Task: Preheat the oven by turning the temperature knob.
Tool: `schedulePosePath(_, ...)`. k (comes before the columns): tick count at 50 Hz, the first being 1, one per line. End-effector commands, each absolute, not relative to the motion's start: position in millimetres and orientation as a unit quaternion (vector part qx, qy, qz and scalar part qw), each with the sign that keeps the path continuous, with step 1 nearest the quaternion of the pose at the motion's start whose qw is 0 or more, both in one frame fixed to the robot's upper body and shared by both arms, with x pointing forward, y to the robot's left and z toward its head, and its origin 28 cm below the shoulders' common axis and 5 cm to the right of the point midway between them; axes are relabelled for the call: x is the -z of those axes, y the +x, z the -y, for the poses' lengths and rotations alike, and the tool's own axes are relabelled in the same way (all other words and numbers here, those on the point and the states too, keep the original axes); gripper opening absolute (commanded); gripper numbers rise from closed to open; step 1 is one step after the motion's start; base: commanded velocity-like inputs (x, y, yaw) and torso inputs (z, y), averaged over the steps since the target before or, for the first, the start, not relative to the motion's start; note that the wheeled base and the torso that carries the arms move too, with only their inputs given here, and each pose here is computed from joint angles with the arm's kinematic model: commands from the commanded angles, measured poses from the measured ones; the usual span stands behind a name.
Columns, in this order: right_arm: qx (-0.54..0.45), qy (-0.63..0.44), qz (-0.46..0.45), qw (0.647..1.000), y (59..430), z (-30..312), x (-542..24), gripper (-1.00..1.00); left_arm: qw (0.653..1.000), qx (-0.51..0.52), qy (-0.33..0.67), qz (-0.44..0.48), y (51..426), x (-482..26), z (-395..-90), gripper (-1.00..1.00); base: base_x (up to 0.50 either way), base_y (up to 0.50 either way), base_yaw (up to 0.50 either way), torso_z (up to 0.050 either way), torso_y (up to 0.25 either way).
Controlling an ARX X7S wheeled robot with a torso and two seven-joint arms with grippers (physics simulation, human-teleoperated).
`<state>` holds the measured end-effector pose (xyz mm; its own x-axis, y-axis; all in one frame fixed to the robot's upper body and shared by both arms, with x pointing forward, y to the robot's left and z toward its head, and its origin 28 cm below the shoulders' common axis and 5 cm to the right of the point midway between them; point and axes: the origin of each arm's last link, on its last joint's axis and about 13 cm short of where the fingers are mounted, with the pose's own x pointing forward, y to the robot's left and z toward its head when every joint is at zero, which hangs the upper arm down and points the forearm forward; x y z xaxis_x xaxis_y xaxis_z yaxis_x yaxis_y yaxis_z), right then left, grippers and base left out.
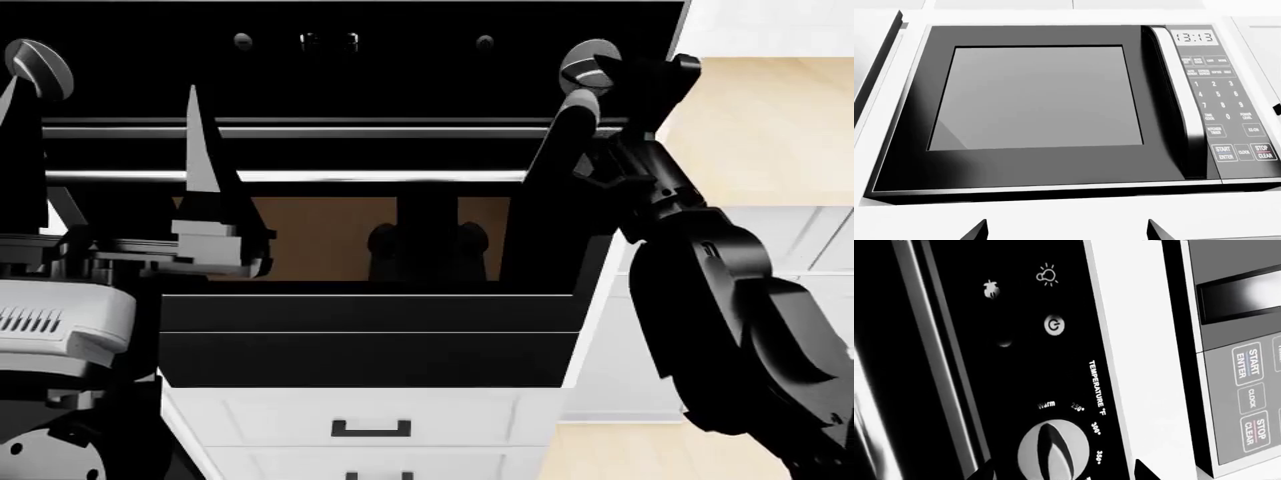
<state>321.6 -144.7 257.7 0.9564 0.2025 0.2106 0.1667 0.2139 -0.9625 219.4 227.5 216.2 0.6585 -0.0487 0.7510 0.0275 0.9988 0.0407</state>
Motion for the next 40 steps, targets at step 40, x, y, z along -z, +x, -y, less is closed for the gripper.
schedulePosePath(40,0.036,-0.625,0.128,0.769,347.1,151.5,-256.5,1.00,0.912,0.022,0.013,0.410,219.8,-215.1,-227.4,1.00,0.00,0.00,0.00,0.000,0.000)
